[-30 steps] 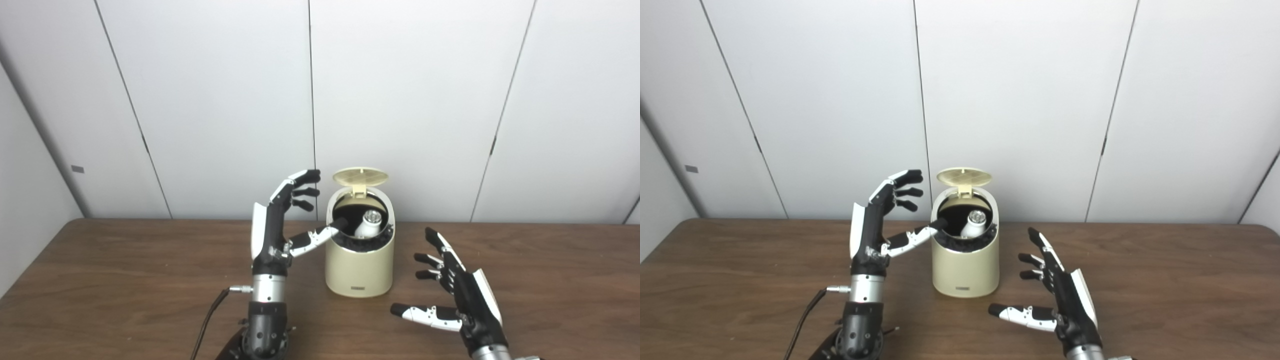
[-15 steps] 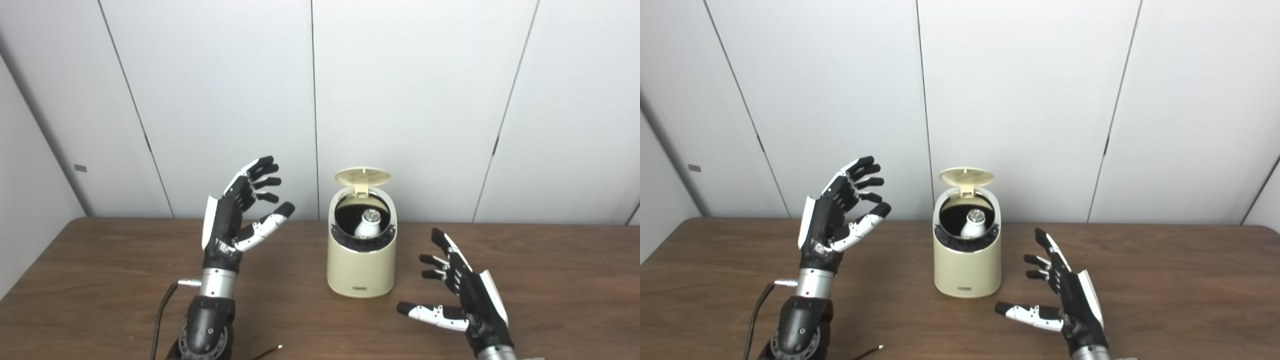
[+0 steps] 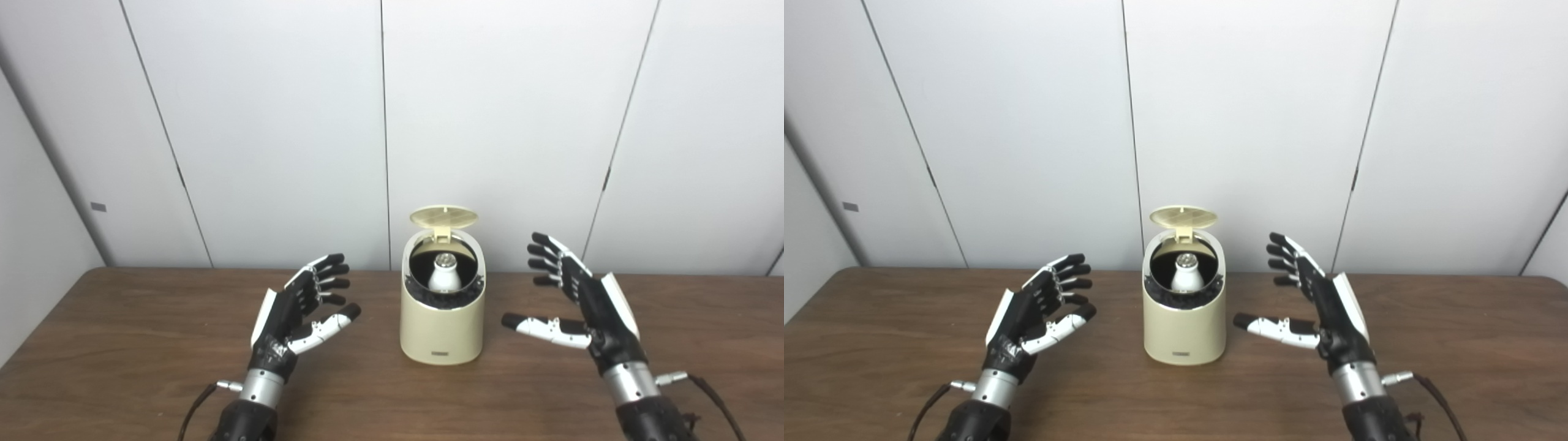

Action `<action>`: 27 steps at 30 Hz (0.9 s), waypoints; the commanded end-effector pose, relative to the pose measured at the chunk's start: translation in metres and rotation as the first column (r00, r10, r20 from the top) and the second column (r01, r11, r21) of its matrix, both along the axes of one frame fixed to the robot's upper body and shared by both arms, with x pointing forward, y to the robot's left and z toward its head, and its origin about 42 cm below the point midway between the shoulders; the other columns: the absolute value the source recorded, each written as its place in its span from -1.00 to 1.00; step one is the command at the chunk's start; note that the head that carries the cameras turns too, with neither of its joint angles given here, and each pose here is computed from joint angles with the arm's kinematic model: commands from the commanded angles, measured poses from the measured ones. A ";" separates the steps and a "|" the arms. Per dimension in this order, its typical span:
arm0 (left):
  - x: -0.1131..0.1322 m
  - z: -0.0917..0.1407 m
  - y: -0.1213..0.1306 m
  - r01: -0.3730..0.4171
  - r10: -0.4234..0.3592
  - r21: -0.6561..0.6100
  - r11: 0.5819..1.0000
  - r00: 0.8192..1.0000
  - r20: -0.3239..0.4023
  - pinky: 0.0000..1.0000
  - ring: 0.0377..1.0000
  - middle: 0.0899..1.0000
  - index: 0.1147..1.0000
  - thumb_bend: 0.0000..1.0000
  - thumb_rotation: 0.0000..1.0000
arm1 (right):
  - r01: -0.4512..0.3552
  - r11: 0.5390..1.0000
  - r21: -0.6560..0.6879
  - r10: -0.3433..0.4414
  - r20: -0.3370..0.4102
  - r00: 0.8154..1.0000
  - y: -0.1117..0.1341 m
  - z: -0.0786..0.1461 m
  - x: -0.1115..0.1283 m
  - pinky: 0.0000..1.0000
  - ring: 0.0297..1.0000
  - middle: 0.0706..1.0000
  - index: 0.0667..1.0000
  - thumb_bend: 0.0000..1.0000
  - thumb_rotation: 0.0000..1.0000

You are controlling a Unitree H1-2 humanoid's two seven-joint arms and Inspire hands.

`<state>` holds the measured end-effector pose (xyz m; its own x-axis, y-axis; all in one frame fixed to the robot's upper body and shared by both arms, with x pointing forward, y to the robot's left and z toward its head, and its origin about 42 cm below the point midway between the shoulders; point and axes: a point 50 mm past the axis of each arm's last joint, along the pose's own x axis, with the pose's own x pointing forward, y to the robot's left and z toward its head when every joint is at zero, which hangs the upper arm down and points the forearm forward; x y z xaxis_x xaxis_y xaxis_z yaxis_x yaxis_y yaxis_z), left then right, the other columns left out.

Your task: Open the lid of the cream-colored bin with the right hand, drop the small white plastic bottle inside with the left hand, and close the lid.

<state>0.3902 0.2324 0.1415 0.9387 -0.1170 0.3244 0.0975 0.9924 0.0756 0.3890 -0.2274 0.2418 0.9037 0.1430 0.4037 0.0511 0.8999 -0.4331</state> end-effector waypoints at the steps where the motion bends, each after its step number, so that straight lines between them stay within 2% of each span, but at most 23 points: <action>1: 0.007 0.015 -0.001 0.004 -0.003 -0.013 1.000 0.996 0.087 0.24 0.45 0.54 0.59 0.38 -0.56 | -0.033 0.999 -0.036 0.036 0.088 0.995 0.007 0.034 0.008 0.44 0.62 0.60 0.64 0.45 -0.23; 4: 0.007 0.005 -0.005 -0.007 0.007 -0.003 1.000 0.998 0.069 0.28 0.45 0.54 0.61 0.39 -0.48 | -0.026 0.993 -0.114 0.039 0.113 0.993 0.010 0.060 0.020 0.39 0.61 0.57 0.59 0.49 -0.20; 8: 0.007 -0.003 -0.010 0.000 0.001 -0.024 1.000 0.999 0.051 0.29 0.46 0.53 0.62 0.37 -0.55 | -0.022 0.978 -0.210 0.043 0.093 0.995 0.015 0.085 0.032 0.37 0.61 0.61 0.59 0.58 -0.14; 12: 0.007 -0.008 -0.015 0.006 -0.004 -0.040 0.999 0.999 0.048 0.27 0.44 0.52 0.61 0.44 -0.52 | -0.041 0.954 -0.297 0.069 0.085 0.994 0.019 0.106 0.044 0.44 0.66 0.65 0.66 0.56 0.06; 17: 0.008 -0.010 -0.021 0.018 -0.016 -0.061 0.998 0.999 0.044 0.31 0.47 0.54 0.62 0.40 -0.59 | -0.056 0.913 -0.405 0.097 0.081 0.992 0.029 0.133 0.055 0.57 0.73 0.74 0.71 0.47 0.40; 24: 0.011 -0.010 -0.023 0.024 -0.021 -0.066 0.998 0.999 0.040 0.35 0.47 0.52 0.62 0.39 -0.61 | -0.075 0.873 -0.481 0.126 0.075 0.989 0.041 0.152 0.064 0.52 0.74 0.73 0.68 0.42 0.48; 27: 0.012 -0.010 -0.023 0.026 -0.023 -0.070 0.997 0.999 0.039 0.36 0.49 0.55 0.65 0.40 -0.62 | -0.085 0.845 -0.527 0.140 0.065 0.988 0.047 0.156 0.068 0.60 0.80 0.70 0.65 0.42 0.53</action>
<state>0.4024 0.2138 0.1315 0.9327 -0.1214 0.3395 0.1188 0.9925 0.0285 0.4569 -0.1833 0.3625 0.8663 0.4331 0.2489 -0.0459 0.5651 -0.8238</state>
